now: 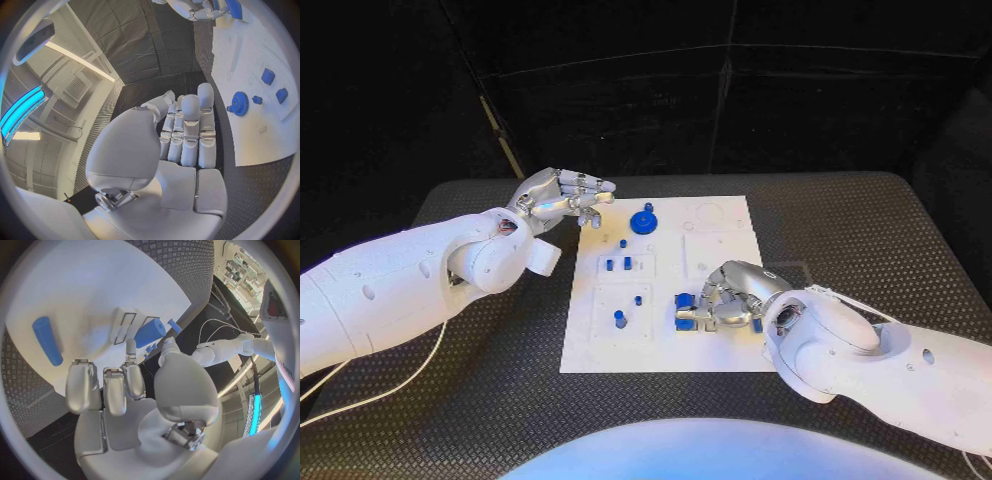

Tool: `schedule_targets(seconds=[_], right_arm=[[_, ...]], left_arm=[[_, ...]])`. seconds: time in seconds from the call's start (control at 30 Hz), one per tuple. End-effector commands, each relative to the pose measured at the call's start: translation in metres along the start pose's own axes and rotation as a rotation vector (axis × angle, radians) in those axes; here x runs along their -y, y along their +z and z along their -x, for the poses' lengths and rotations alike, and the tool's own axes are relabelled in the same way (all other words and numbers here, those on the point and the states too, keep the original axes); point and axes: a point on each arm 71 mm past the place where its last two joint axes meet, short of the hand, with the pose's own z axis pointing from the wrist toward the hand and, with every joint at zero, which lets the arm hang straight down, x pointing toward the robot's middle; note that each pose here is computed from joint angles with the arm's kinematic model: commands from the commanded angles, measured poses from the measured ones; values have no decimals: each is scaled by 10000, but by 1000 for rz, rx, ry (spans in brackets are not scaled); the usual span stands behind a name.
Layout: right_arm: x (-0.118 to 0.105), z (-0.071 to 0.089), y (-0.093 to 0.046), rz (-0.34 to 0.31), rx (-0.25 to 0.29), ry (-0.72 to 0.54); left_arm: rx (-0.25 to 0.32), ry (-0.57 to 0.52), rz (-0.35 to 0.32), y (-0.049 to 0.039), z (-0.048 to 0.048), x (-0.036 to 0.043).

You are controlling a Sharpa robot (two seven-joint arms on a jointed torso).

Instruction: Assemble the parts on the task board

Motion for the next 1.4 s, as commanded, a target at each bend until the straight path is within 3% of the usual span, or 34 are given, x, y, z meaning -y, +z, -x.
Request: schedule_targets(seconds=[0.03,0.83,1.07,1.23,1.4], right_arm=[[-34,15,-7,31,13,-4],[-30,27,-4,44,28,-42],[-1,114,-50,76,106,33],[154,217,-160,34,138,135],[393,324,-309,-45,121,146]], left_arm=[[-11,-8,-7,1,-11,16],[-12,-8,-7,-9,-2,17],[-10,-7,-7,-12,3,18],[-9,-6,-7,-14,9,17],[-14,-8,-9,-7,2,14]])
